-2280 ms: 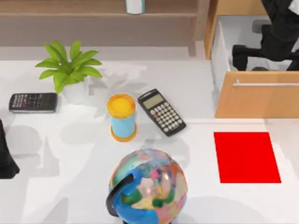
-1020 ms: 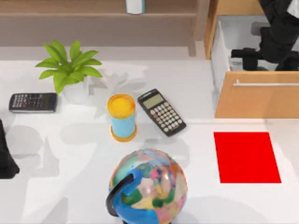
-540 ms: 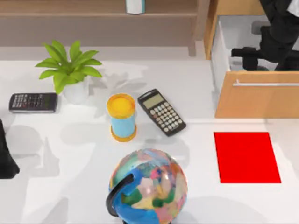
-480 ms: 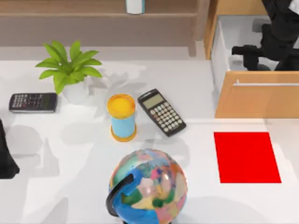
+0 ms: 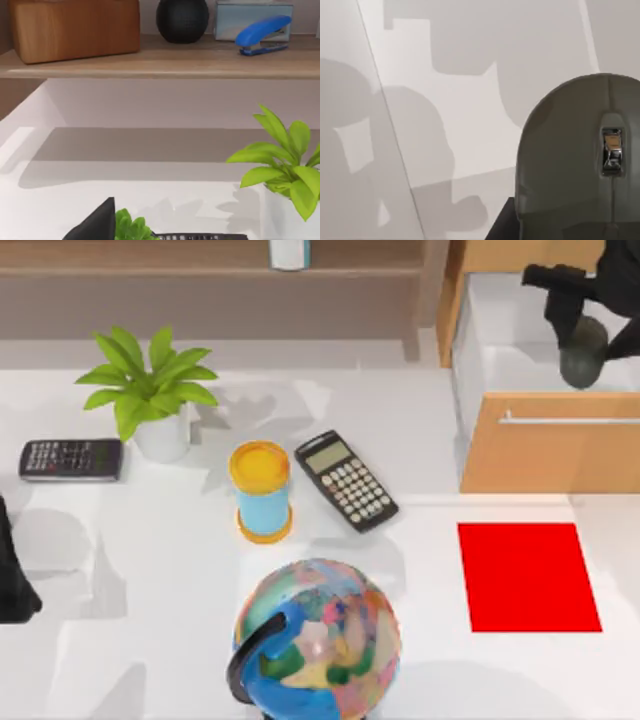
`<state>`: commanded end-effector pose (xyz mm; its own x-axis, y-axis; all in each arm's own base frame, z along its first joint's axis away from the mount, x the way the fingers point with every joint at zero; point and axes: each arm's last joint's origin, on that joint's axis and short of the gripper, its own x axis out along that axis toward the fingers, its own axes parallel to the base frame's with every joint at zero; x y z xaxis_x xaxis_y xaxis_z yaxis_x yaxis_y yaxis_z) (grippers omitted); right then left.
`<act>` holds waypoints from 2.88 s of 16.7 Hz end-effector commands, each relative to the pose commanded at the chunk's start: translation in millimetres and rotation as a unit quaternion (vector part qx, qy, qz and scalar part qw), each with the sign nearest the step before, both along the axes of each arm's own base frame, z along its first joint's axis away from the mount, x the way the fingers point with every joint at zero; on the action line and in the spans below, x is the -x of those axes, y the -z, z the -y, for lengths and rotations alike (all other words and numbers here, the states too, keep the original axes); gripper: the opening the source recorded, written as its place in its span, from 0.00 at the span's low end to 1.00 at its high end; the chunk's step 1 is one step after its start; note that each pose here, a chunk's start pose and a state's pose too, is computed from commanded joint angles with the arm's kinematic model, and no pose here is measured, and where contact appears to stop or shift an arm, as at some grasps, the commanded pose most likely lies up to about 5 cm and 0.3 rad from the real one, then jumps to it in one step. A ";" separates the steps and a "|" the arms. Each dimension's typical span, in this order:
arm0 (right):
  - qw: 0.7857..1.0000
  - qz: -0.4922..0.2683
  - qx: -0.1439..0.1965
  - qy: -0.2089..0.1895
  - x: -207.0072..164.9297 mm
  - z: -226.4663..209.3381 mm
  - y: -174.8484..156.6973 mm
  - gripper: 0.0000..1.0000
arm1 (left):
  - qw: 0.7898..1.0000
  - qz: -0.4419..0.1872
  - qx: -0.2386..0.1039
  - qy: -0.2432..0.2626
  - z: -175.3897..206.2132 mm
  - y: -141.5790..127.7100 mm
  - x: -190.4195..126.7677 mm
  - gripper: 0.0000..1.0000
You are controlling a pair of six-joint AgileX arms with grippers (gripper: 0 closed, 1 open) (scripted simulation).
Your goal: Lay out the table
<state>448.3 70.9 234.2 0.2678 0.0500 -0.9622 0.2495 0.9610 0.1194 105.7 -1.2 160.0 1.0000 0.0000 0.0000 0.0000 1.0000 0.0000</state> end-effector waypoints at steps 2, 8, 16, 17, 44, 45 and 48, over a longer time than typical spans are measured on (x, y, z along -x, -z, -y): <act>0.999 0.035 -0.020 0.017 14.7 -1.5 -28.0 0.00 | 1.000 0.000 0.000 0.000 0.0 0.0 0.0 1.00; 0.995 0.060 -0.073 0.023 77.0 -23.7 -64.9 0.00 | 1.000 0.000 0.000 0.000 0.0 0.0 0.0 1.00; 0.997 -0.022 -0.064 -0.037 141.9 -55.2 -13.4 0.00 | 1.000 0.000 0.000 0.000 0.0 0.0 0.0 1.00; 0.997 -0.035 -0.055 -0.046 146.0 -57.3 -1.7 0.00 | 1.000 0.000 0.000 0.000 0.0 0.0 0.0 1.00; 0.974 -0.050 0.073 -0.210 156.0 -77.9 84.5 0.00 | 1.000 0.000 0.000 0.000 0.0 0.0 0.0 1.00; 0.972 -0.047 0.074 -0.219 155.7 -80.0 84.9 0.00 | 1.000 0.000 0.000 0.000 0.0 0.0 0.0 1.00; 0.964 -0.033 0.079 -0.251 155.0 -91.3 83.9 0.00 | 1.000 0.000 0.000 0.000 0.0 0.0 0.0 1.00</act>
